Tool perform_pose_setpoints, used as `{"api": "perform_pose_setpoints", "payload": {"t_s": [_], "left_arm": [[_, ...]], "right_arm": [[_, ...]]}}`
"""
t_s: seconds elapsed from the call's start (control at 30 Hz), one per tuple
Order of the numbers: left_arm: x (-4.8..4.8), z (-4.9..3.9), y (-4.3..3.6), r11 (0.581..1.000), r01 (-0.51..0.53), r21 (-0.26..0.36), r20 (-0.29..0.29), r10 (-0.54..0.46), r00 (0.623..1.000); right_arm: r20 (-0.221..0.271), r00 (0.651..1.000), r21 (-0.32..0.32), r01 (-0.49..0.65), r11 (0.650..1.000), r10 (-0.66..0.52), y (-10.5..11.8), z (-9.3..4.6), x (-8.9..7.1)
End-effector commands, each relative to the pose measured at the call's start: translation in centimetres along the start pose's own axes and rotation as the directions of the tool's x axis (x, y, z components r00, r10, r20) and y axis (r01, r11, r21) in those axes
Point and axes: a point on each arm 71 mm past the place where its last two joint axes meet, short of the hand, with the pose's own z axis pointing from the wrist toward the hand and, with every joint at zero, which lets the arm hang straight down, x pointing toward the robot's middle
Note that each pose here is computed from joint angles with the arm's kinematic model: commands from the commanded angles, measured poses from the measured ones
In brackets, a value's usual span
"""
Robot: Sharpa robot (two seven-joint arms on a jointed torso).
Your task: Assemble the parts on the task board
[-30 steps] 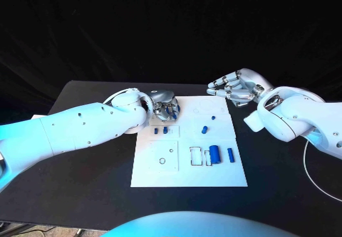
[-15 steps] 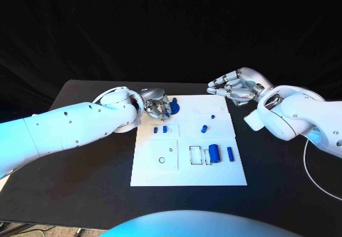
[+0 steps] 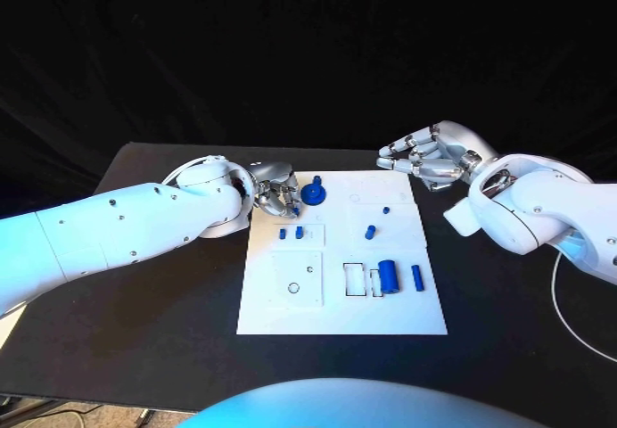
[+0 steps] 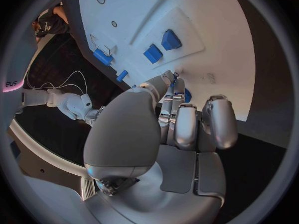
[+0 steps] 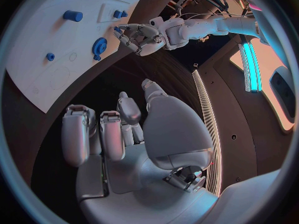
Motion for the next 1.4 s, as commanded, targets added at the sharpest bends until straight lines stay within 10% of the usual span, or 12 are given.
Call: {"api": "perform_pose_setpoints", "payload": {"t_s": [0.03, 1.4], "left_arm": [[0.21, 0.00, 0.14, 1.000, 0.001, -0.013, -0.033, -0.002, 0.999], [0.52, 0.64, 0.80, 0.997, -0.024, -0.067, -0.076, 0.019, 0.997]], "right_arm": [[-0.014, 1.000, -0.006, 0.008, 1.000, -0.008, 0.07, -0.02, 0.16], [-0.016, 1.000, -0.008, 0.008, 1.000, -0.008, 0.13, -0.02, 0.23]]}}
